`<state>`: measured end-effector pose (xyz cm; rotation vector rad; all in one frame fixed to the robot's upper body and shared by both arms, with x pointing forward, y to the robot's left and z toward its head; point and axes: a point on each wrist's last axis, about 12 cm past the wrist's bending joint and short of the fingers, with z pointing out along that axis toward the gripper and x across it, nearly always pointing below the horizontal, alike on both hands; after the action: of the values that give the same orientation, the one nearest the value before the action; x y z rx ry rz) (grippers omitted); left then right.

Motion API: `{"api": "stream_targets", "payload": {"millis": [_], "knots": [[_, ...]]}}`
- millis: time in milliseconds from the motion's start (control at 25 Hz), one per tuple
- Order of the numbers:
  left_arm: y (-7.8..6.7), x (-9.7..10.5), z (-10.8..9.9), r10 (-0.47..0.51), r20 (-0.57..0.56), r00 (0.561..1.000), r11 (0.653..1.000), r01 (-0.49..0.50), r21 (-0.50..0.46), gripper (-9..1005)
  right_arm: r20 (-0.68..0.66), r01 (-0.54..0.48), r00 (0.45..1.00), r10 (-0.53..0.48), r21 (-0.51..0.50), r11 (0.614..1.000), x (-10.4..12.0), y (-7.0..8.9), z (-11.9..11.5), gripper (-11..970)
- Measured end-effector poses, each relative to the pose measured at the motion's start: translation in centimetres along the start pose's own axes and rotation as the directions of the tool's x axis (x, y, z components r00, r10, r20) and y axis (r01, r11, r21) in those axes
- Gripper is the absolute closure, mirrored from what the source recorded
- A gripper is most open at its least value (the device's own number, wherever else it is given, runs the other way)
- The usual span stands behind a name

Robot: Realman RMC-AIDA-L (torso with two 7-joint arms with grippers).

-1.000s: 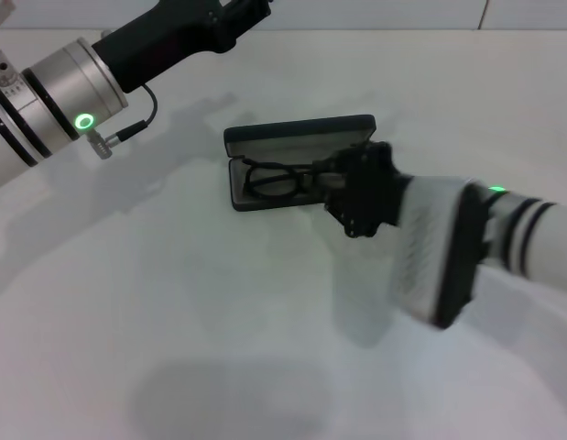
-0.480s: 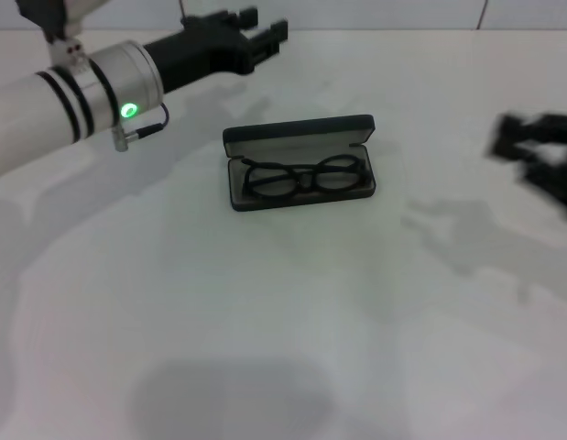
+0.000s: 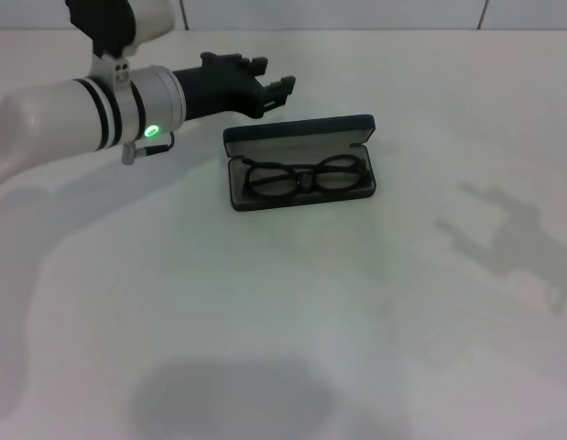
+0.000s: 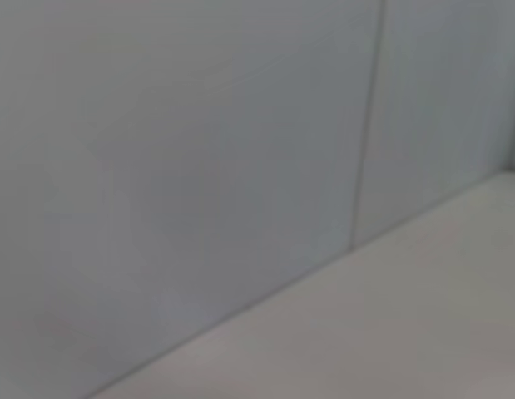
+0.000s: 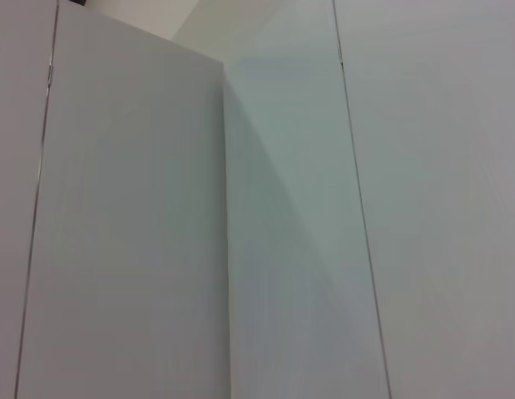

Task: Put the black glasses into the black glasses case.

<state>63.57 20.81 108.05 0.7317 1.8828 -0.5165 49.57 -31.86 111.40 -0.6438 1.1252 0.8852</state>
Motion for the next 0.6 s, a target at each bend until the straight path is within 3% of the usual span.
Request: {"api": "stream_targets", "payload": {"millis": [240,600], "knots": [[-1.4,0.8,0.5,0.08,-0.062,0.995,0.995,-0.076,0.07,483,-0.004,0.013,1.0,-0.013,-0.003,1.0,-0.2,-0.3,0.1,239],[-2.9,3.1,0.0,0.138,-0.099,0.986,0.984,-0.124,0.131,482,-0.038,0.017,0.999,-0.016,0.017,1.0,0.0,-1.0,0.6,230]]}}
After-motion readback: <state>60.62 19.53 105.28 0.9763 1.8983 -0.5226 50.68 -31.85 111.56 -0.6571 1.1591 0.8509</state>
